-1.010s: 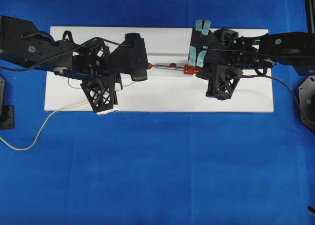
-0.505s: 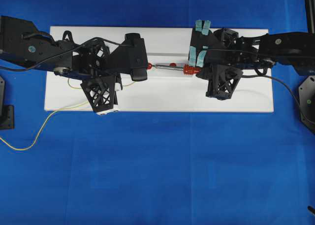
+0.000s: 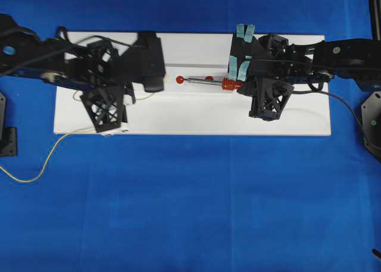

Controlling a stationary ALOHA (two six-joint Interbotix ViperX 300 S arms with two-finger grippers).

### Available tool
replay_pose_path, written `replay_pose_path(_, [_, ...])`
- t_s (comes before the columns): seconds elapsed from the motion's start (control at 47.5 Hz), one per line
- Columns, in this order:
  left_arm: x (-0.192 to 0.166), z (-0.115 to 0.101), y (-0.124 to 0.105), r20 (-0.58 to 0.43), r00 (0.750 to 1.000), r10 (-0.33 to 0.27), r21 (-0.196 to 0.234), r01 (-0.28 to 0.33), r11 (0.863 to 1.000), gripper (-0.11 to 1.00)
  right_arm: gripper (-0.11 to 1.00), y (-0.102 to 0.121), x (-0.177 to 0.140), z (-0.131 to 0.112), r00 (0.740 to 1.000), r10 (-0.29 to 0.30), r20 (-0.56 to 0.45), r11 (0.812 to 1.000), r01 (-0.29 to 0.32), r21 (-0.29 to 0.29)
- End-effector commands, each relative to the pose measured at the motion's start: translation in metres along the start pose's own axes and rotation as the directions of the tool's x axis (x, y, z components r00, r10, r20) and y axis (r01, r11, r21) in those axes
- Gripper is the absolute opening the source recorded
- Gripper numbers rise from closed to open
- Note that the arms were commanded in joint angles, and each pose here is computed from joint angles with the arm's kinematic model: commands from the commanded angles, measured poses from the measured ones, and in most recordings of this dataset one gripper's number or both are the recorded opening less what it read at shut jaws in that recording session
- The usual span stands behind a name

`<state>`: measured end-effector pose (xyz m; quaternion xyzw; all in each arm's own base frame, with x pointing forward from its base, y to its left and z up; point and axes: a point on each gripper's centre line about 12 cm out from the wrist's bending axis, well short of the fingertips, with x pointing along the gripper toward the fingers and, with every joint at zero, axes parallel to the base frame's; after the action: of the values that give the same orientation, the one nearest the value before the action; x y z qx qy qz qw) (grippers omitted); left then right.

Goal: Touch the tip of the soldering iron to the tip of the solder at the mark.

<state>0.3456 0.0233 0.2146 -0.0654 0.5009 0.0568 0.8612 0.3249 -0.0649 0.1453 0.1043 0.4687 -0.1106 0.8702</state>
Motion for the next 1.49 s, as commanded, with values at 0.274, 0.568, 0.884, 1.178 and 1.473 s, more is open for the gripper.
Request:
replay_pose_path(0.274, [-0.033,-0.007,0.0,0.096,0.995,-0.011,-0.012,0.012,1.0,0.02,0.06,0.002,-0.004,0.011,0.999,0.005,0.038,1.0,-0.004,-0.005])
replay_pose_path(0.568, [-0.033,-0.007,0.0,0.105,0.994,-0.013,-0.011,0.014,1.0,0.02,0.06,0.002,-0.04,0.011,0.984,0.018,0.176,1.0,-0.016,-0.009])
replay_pose_path(0.884, [-0.033,-0.009,0.0,0.105,0.994,-0.013,-0.011,0.014,1.0,0.02,0.06,-0.002,-0.084,-0.028,0.965,0.031,0.259,0.999,-0.04,0.031])
replay_pose_path(1.178, [-0.033,-0.005,-0.001,0.111,0.994,-0.014,-0.011,0.016,1.0,0.02,0.06,-0.003,-0.09,-0.038,0.972,0.028,0.235,0.999,-0.038,0.039])
replay_pose_path(1.473, [-0.024,0.015,-0.003,0.152,0.988,-0.018,-0.008,0.02,1.0,0.02,0.06,-0.003,-0.088,-0.039,0.973,0.027,0.228,0.999,-0.037,0.039])
